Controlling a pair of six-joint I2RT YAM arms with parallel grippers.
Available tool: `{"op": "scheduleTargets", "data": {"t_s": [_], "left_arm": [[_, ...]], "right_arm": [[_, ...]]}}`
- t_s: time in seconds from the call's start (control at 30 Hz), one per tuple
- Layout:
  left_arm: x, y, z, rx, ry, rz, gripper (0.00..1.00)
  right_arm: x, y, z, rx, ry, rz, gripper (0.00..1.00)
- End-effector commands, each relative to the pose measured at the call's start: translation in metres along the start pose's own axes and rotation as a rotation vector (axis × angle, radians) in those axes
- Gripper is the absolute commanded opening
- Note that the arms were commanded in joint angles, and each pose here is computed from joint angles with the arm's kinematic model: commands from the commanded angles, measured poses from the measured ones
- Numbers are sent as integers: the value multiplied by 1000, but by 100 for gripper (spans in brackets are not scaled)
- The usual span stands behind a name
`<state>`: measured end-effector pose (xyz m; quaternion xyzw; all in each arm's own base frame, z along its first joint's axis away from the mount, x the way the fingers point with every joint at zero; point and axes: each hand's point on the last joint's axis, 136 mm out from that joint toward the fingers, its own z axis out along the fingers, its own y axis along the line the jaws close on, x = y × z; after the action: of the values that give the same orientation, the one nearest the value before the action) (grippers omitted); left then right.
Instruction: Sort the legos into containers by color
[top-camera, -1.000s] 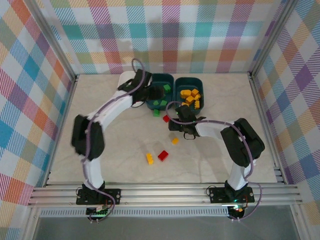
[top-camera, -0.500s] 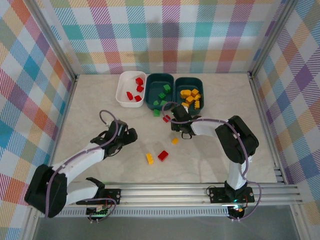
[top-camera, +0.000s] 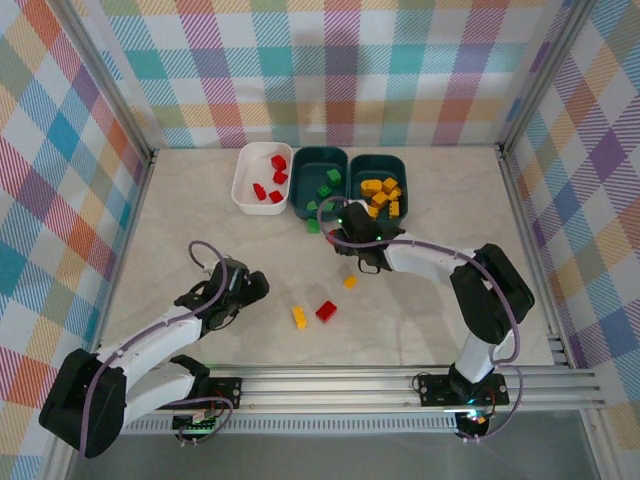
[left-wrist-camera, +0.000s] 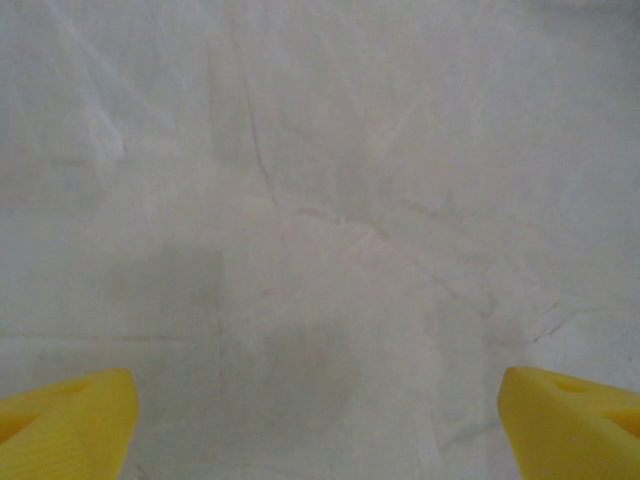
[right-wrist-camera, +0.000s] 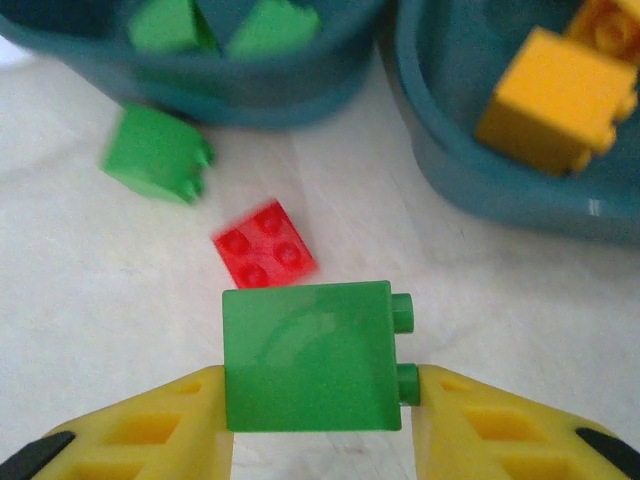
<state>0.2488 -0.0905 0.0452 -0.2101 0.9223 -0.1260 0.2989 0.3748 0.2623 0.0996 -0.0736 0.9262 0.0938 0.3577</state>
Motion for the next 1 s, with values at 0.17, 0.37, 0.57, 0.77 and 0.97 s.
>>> {"op": "scheduleTargets", "data": {"t_s": [0.17, 0.37, 0.57, 0.77, 0.97], "left_arm": [[21, 5, 9, -14, 98, -50, 92], [43, 0, 10, 4, 195, -50, 91], [52, -13, -2, 30, 189, -35, 90], [54, -12, -11, 19, 185, -36, 90], [62, -38, -27, 122, 216, -33, 88]], "right_arm": [[-78, 29, 26, 3, -118, -62, 45], [-112, 31, 79, 13, -70, -50, 46], [-138, 31, 111, -17, -34, -4, 54], [-163, 33, 105, 3, -67, -11, 69], [-163, 36, 47, -50, -157, 1, 71]]}}
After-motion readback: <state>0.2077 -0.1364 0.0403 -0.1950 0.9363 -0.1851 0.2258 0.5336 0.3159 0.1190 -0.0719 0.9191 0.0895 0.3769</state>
